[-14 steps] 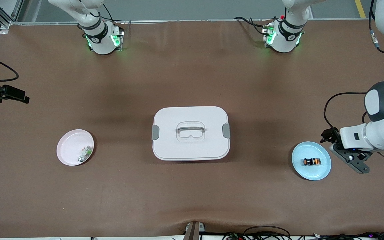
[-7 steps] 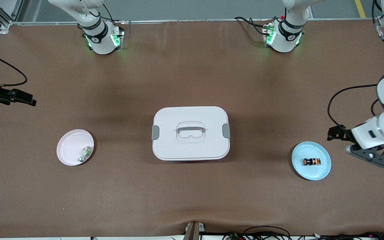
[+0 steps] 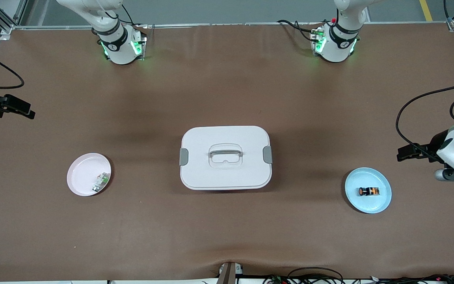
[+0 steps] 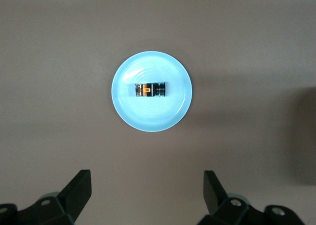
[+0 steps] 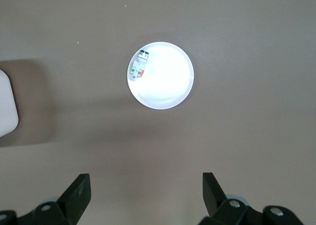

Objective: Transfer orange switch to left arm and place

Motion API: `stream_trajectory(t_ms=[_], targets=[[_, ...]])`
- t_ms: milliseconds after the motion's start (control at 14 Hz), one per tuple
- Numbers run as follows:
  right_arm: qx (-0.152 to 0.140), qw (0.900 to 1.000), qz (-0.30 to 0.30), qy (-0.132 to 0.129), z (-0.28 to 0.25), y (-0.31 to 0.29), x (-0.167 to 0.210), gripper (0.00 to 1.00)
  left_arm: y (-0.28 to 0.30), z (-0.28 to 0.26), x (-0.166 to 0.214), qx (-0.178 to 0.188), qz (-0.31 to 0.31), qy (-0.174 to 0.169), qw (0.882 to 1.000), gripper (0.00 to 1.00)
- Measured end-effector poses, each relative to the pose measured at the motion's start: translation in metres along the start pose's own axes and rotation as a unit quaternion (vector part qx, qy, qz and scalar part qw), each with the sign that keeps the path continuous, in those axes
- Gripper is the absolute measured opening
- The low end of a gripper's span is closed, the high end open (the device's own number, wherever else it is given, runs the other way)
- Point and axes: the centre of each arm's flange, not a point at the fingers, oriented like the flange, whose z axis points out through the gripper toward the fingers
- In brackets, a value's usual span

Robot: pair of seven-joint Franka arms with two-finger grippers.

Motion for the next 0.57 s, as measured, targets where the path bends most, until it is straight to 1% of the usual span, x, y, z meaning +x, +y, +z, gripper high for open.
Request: stream_trajectory(t_ms=[287,502,573], targets=[[0.000,1.000,0.000,0.005,-0.005,0.000,0.000,1.00,-0.039,-0.024,-0.011,0.009,-0.029,0.014,0.999,1.00],[-0.001,1.000,0.000,0.009,-0.008,0.000,0.001,1.00,-0.040,-0.032,-0.016,0.010,-0.033,0.001,0.999,1.00],[-0.001,1.000,0.000,0.009,-0.009,0.000,0.001,1.00,-0.037,-0.042,-0.019,0.012,-0.032,0.003,0.999,1.00]])
